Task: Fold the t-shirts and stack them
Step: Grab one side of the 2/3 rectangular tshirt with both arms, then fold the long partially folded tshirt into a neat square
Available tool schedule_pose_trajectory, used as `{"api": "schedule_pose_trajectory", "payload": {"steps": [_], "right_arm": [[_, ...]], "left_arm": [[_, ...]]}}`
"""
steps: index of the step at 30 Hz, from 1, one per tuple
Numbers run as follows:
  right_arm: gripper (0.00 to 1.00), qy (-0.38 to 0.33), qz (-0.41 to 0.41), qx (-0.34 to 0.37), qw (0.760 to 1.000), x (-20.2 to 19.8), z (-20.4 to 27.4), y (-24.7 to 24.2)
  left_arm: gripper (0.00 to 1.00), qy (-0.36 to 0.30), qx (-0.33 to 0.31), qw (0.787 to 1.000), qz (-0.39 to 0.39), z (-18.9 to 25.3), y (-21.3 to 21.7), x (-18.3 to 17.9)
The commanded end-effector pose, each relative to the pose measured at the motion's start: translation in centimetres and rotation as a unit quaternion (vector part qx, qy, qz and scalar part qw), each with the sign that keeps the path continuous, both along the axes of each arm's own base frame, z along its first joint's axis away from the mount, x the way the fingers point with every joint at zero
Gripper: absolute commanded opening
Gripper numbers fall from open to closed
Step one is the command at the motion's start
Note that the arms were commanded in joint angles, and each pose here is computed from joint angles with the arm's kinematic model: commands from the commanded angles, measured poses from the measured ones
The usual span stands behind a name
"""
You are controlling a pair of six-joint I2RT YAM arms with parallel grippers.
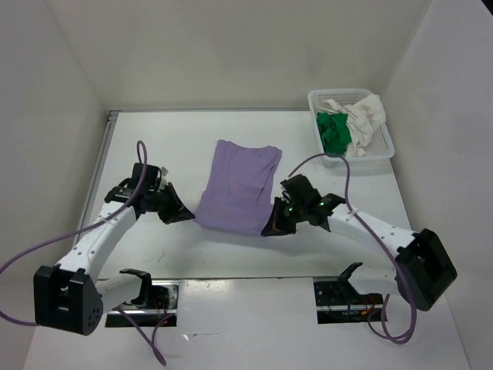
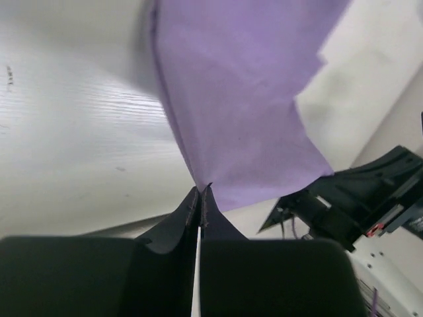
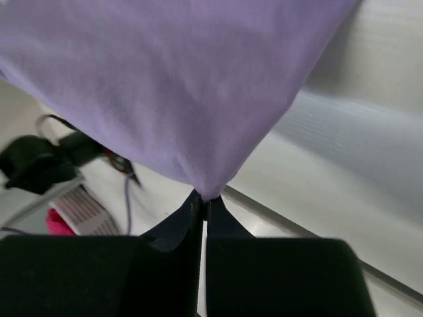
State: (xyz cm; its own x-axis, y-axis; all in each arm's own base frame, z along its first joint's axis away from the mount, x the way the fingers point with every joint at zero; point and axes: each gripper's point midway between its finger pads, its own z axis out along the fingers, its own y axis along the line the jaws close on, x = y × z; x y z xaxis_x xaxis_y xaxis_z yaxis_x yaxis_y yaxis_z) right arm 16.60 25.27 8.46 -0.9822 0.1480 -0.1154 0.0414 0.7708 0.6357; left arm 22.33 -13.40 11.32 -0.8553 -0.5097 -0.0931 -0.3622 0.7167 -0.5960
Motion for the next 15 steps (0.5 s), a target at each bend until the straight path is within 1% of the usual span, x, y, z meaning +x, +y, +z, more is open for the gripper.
{"api": "schedule_pose_trajectory", "payload": {"steps": [1, 2, 3, 4, 5, 6, 7, 8, 9, 10, 11, 12, 13, 14, 15], "right_arm": [[0.0, -0.023, -0.04, 0.025, 0.999, 2.9, 4.6, -1.2], [0.0, -0.059, -0.04, 0.034, 0.997, 5.0, 6.8, -1.1], [0.0, -0.064, -0.06, 0.027, 0.996, 7.3, 6.8, -2.0], [0.0, -0.076, -0.065, 0.024, 0.995, 9.0, 7.3, -2.4], [0.0, -0.109, -0.073, 0.029, 0.991, 11.5, 9.4, -2.4], [0.0, -0.133, -0.081, 0.025, 0.987, 13.9, 10.0, -3.4], [0.0, -0.128, -0.089, 0.012, 0.988, 15.7, 8.8, -3.7], [0.0, -0.148, -0.093, 0.019, 0.984, 17.7, 10.1, -3.8], [0.0, -0.155, -0.09, 0.01, 0.984, 19.2, 9.8, -4.3], [0.0, -0.137, -0.101, -0.003, 0.985, 21.1, 7.7, -5.2], [0.0, -0.152, -0.105, 0.0, 0.983, 22.9, 8.4, -5.3], [0.0, -0.151, -0.105, -0.001, 0.983, 23.9, 8.1, -5.5], [0.0, -0.142, -0.107, -0.007, 0.984, 25.4, 6.3, -5.6], [0.0, -0.156, -0.121, -0.013, 0.98, 27.4, 6.9, -6.2], [0.0, -0.159, -0.125, -0.013, 0.979, 28.5, 6.5, -6.4]], "left_arm": [[0.0, -0.009, -0.006, 1.0, -0.002, 3.8, -0.2, 0.1], [0.0, -0.057, -0.014, 0.998, -0.003, 6.2, -0.6, 2.4], [0.0, -0.076, -0.016, 0.997, -0.003, 7.1, -0.8, 3.7], [0.0, -0.086, -0.018, 0.996, -0.003, 7.1, -1.1, 5.9], [0.0, -0.096, -0.022, 0.995, 0.001, 7.5, -1.3, 7.3], [0.0, -0.126, -0.021, 0.992, 0.005, 9.2, -1.5, 9.6], [0.0, -0.122, -0.014, 0.992, 0.009, 8.3, -1.7, 12.1], [0.0, -0.134, -0.007, 0.991, 0.008, 8.5, -1.7, 13.8], [0.0, -0.146, 0.004, 0.989, 0.018, 8.6, -1.5, 15.7], [0.0, -0.158, 0.01, 0.987, 0.025, 8.5, -1.6, 18.9], [0.0, -0.161, 0.012, 0.987, 0.022, 8.1, -1.8, 20.3], [0.0, -0.136, 0.017, 0.99, 0.021, 5.4, -2.1, 22.0], [0.0, -0.156, 0.019, 0.987, 0.026, 6.3, -2.2, 24.1], [0.0, -0.157, 0.019, 0.987, 0.036, 5.9, -2.2, 25.3], [0.0, -0.141, 0.022, 0.989, 0.035, 3.6, -2.4, 26.5]]}}
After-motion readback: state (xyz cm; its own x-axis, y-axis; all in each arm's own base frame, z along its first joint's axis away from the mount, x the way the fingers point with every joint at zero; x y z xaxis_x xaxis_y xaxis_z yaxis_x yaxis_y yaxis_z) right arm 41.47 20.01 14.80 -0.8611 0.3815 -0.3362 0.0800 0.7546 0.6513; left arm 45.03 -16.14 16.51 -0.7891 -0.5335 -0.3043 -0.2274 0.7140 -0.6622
